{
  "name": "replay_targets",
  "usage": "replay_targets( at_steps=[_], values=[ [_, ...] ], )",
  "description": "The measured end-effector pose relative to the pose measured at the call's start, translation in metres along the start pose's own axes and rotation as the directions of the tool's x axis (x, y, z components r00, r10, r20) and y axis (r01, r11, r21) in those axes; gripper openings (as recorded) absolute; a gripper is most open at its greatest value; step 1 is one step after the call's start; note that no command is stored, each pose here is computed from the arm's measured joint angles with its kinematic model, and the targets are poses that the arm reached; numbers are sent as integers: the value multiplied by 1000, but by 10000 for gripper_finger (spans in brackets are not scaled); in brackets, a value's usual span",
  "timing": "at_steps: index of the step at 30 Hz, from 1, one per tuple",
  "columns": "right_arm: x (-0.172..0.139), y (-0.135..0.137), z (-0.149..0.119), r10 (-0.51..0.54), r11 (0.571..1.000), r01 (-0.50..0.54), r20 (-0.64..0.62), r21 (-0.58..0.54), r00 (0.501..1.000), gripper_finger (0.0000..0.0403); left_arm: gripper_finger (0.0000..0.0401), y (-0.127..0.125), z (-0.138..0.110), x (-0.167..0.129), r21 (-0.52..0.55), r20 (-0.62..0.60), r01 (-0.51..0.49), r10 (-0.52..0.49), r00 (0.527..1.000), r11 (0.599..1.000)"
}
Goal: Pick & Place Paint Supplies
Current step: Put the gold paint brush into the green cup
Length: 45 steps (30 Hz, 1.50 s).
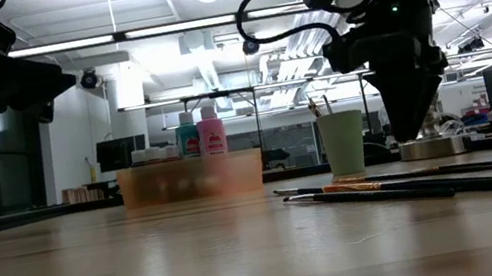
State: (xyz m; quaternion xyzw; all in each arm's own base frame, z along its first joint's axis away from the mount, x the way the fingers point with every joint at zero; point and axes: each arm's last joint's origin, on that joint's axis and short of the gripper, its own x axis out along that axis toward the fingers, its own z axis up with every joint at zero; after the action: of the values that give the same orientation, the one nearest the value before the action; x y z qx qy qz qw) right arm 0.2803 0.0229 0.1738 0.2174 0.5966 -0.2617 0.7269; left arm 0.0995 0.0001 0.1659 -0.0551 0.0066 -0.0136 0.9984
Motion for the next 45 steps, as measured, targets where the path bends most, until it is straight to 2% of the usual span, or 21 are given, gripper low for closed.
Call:
replay_targets(
  at_steps=[12,45],
  values=[
    [33,1,7,-48,997,45,-50,-59,998,188,126,0,0,0,0,0,0,0,1000,1000],
    [34,-3,11,-29,995,22,-66,-97,997,188,126,0,0,0,0,0,0,0,1000,1000]
  ],
)
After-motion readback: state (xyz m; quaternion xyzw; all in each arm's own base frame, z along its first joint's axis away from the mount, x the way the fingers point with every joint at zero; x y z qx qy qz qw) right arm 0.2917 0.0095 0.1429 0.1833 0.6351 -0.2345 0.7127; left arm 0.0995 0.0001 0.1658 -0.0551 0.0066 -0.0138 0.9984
